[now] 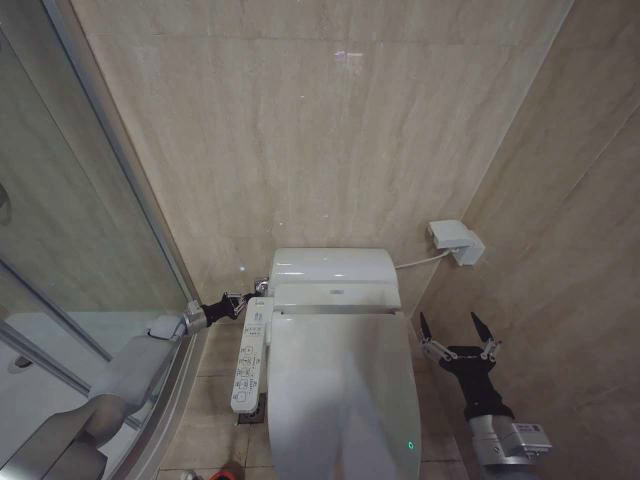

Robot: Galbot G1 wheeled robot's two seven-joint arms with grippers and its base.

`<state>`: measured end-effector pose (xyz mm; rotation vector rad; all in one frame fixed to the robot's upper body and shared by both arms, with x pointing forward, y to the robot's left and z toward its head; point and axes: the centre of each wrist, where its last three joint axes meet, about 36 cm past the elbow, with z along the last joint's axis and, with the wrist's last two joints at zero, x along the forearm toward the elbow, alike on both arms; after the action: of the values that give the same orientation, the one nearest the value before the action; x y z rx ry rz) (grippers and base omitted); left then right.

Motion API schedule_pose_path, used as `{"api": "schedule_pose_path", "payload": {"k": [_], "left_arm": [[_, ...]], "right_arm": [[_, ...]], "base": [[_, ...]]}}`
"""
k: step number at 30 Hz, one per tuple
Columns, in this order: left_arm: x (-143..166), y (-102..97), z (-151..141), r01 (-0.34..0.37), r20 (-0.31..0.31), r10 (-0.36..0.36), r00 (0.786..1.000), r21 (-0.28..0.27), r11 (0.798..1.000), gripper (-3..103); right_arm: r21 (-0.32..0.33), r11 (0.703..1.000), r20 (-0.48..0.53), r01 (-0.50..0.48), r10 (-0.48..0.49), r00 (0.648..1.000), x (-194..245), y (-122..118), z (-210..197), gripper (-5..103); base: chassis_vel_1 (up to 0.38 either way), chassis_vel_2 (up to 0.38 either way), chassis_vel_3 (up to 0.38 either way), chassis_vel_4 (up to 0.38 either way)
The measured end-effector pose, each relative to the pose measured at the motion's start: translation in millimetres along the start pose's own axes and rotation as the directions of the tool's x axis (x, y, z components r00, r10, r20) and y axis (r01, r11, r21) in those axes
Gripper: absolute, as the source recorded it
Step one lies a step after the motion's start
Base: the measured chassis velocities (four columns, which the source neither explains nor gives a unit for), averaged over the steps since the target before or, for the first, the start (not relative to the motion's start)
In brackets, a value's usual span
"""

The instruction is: Open the toilet lid, clean the toilet bowl with a toilet brush, close the toilet lid, and flush.

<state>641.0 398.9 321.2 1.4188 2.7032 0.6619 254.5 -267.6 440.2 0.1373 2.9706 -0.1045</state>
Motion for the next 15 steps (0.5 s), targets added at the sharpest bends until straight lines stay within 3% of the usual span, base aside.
{"api": "schedule_pose_path", "payload": {"k": [15], "left_arm": [[0.8, -1.8, 1.9, -0.009, -0.005, 0.009, 1.0, 0.004, 1.0, 0]], "right_arm": [[0.0, 1.0, 0.0, 0.0, 0.0, 1.0, 0.0, 0.0, 0.0, 100]], "base": [[0.0, 0.0, 0.0, 0.0]]}}
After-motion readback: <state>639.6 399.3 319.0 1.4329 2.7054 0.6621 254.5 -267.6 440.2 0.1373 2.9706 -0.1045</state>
